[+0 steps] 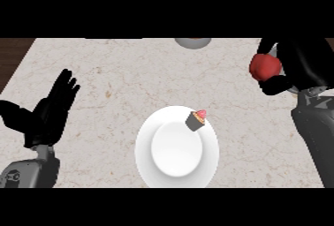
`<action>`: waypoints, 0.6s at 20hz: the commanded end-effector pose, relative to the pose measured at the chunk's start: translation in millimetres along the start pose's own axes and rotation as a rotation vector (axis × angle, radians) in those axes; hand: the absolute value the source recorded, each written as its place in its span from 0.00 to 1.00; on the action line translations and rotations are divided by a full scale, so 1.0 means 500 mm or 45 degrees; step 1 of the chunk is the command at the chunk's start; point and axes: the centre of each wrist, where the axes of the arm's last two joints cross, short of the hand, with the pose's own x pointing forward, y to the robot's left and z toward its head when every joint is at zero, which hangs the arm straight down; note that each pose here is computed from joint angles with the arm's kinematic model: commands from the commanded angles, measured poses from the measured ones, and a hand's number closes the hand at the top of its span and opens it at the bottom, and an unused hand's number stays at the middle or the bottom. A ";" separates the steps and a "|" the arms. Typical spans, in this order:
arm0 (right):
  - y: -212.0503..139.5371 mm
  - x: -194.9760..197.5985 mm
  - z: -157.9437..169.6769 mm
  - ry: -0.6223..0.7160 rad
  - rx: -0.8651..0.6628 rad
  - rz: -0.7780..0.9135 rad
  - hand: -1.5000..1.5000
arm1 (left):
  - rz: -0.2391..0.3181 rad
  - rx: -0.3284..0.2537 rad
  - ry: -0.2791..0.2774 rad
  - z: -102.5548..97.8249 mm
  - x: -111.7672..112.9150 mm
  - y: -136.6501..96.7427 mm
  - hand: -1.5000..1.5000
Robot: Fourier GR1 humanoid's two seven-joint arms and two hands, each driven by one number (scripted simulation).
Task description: Pick the bell pepper from the plate and place it in the pan
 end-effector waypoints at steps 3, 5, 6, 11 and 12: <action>-0.031 -0.087 -0.037 0.137 -0.098 -0.087 1.00 | -0.002 0.019 -0.004 0.002 0.003 0.020 0.50; -0.038 -0.120 -0.061 0.184 -0.126 -0.079 1.00 | -0.001 -0.004 -0.008 -0.003 -0.006 0.010 0.50; -0.036 -0.158 -0.079 0.196 -0.134 -0.095 1.00 | -0.034 0.008 -0.006 -0.024 -0.018 -0.004 0.50; -0.003 -0.302 -0.072 0.273 -0.167 -0.123 1.00 | -0.014 -0.003 -0.002 0.014 -0.022 0.005 0.50; -0.012 -0.333 -0.063 0.273 -0.194 -0.144 1.00 | -0.009 0.007 -0.016 -0.008 0.001 0.011 0.50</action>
